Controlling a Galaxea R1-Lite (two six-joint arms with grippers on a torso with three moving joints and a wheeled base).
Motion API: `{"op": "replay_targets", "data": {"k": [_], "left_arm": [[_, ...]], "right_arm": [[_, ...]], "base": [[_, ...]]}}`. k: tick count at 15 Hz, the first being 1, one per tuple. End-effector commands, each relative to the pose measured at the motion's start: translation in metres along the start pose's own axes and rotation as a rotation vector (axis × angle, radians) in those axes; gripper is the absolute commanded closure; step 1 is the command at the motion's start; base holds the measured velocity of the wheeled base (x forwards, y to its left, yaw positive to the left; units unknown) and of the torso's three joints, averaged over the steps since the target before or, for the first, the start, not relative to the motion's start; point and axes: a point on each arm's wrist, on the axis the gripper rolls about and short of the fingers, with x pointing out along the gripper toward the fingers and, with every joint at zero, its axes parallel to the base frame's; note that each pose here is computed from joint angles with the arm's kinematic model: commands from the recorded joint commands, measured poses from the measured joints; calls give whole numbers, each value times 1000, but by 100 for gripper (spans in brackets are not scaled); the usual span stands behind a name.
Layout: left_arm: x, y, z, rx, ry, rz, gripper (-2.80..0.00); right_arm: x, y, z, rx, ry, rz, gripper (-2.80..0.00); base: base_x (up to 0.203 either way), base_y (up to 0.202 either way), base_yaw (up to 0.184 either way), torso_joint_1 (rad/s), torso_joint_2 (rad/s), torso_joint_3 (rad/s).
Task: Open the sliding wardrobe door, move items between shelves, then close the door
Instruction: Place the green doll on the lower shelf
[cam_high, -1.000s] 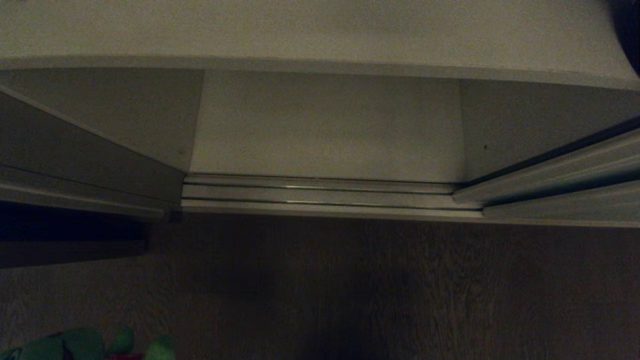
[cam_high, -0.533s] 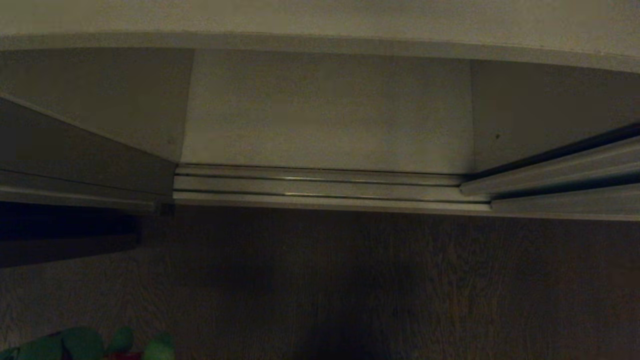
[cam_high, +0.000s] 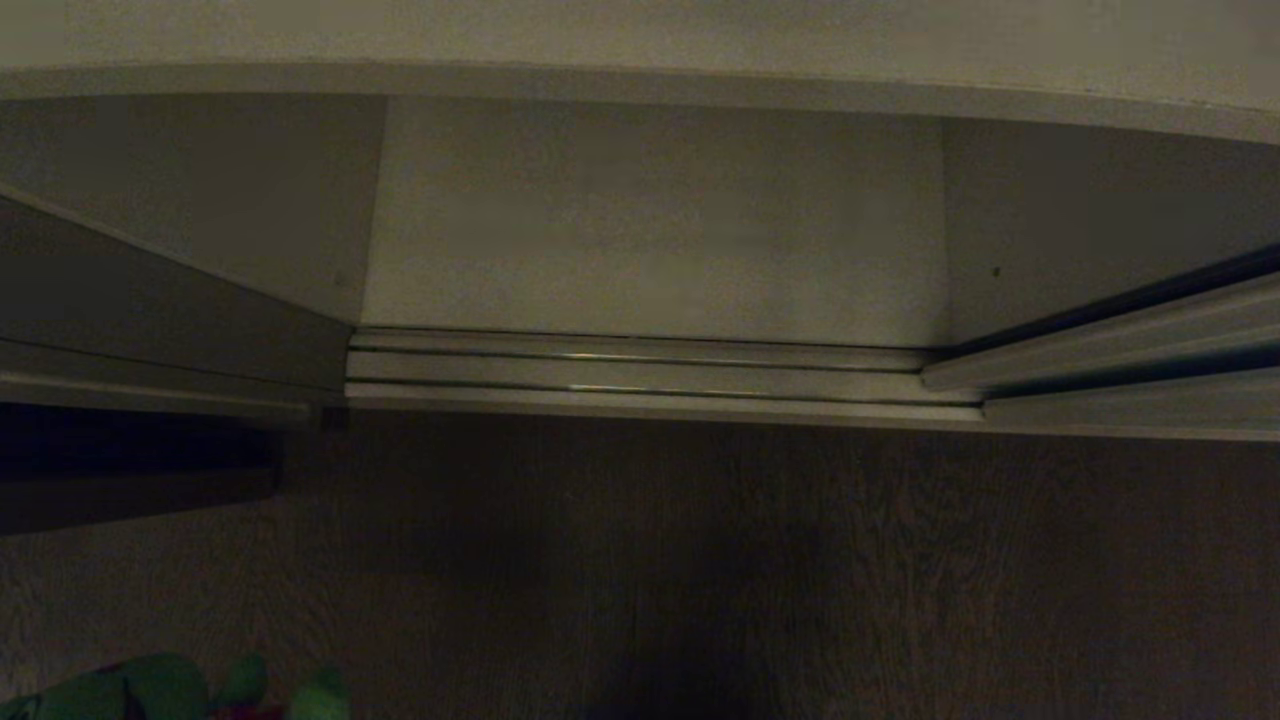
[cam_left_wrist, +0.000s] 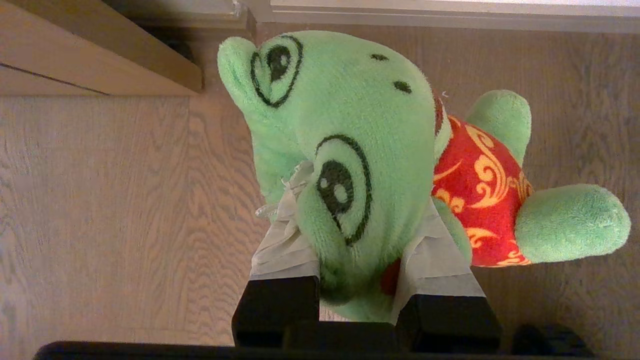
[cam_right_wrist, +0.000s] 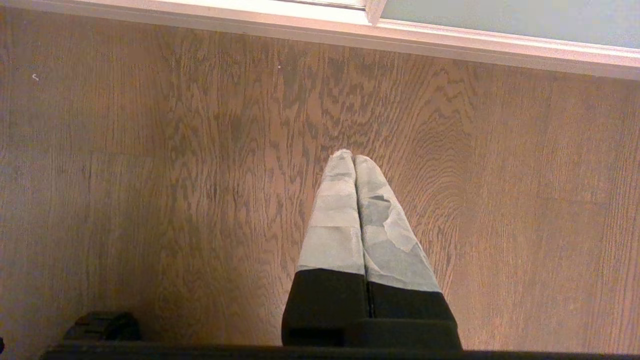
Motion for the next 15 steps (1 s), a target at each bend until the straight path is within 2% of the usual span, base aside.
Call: {"op": "replay_targets", "data": {"k": [1,4,6,7,9,12,15], "left_arm": [[0,0,0,-2,2,-2,0],[-1,0,2,8,3,3,0],[-6,0,23,22,-32,-4,0],[-4,1,34,30,2,-12,0],[11,1,55,31,127,-49,0],[58,1,80,25,364,-131,0],[123,0,88,5,552,-221,0]], "right_arm": [[0,0,0,0,-1,2,0],[0,0,0,0,0,0,0],[0,0,0,0,-1,1,0],[0,0,0,0,-1,0,0],[0,0,0,0,-1,2,0],[0,0,0,0,-1,0,0],[0,0,0,0,0,1,0]], "base": [[0,0,0,0,0,0],[0,0,0,0,0,0],[0,0,0,0,0,0],[0,0,0,0,0,0],[0,0,0,0,0,0],[0,0,0,0,0,0],[0,0,0,0,0,0]]}}
